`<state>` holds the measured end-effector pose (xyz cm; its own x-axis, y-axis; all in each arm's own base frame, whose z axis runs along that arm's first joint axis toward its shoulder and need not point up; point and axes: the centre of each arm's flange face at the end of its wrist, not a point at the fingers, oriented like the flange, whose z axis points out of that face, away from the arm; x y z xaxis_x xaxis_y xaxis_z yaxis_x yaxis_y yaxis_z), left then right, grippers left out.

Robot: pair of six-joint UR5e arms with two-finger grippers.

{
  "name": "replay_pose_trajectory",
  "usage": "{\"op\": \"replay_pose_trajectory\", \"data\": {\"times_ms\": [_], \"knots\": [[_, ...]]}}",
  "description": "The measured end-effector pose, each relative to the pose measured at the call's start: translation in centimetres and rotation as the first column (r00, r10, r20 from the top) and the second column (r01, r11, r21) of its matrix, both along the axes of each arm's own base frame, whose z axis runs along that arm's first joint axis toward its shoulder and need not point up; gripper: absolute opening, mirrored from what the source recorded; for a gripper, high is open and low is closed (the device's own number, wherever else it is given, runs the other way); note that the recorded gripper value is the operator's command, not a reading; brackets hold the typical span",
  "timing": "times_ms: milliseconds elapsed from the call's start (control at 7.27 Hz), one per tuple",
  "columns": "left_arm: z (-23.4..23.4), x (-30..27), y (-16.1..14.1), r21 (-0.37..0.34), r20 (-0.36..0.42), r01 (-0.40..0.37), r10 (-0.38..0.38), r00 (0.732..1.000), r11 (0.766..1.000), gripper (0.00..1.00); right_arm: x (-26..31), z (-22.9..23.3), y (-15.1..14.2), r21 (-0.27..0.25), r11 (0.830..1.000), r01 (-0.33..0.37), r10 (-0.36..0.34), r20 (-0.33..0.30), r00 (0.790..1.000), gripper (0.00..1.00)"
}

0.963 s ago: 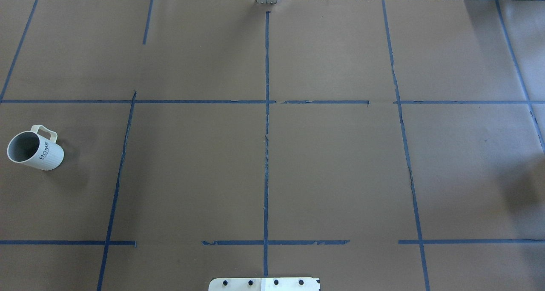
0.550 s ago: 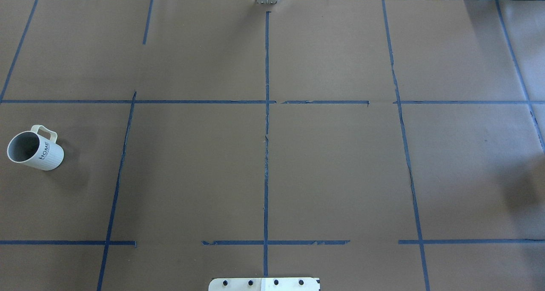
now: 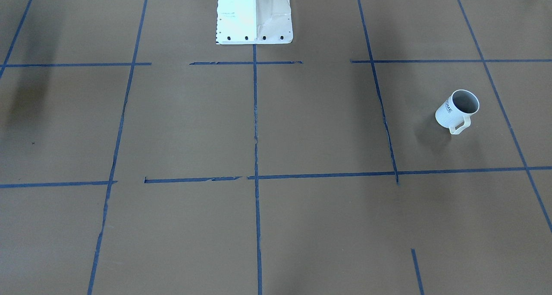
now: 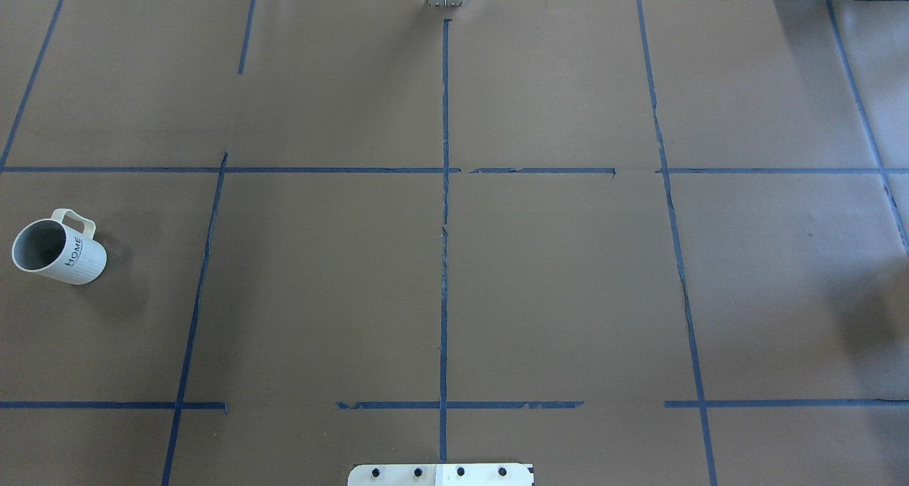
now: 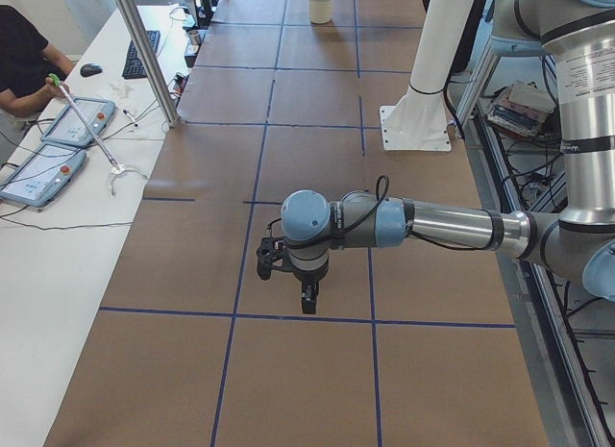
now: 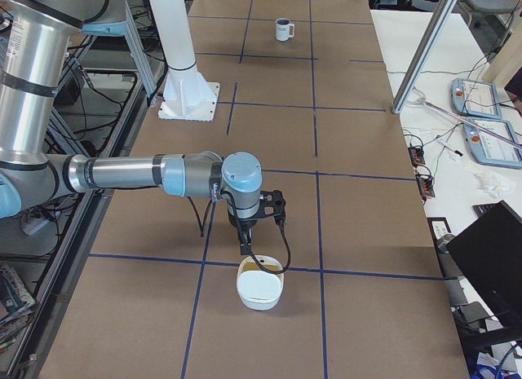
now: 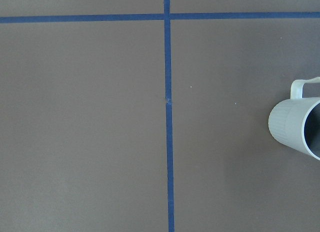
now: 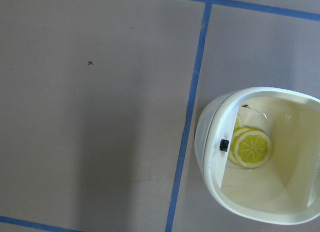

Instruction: Left arm hands cup to right arm to dump lemon

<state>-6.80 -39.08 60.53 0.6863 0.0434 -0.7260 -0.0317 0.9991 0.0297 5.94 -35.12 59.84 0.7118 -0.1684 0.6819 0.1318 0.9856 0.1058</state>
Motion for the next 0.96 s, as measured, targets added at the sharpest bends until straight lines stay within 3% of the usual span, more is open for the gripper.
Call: {"op": "replay_pose_trajectory", "data": {"times_ms": [275,963], "knots": [[0.42,0.02,-0.03,0.002,-0.003,0.001,-0.001,1.000,1.000,1.00,-0.02,-0.75,-0.02,0.010,1.000,-0.002,0.002,-0.001,1.000,1.00],[0.11,0.15,-0.50,0.006,-0.002,-0.002,0.002,1.000,1.000,1.00,-0.52,-0.22,0.05,-0.047,0.998,-0.032,0.035,0.058,0.998,1.00]]}}
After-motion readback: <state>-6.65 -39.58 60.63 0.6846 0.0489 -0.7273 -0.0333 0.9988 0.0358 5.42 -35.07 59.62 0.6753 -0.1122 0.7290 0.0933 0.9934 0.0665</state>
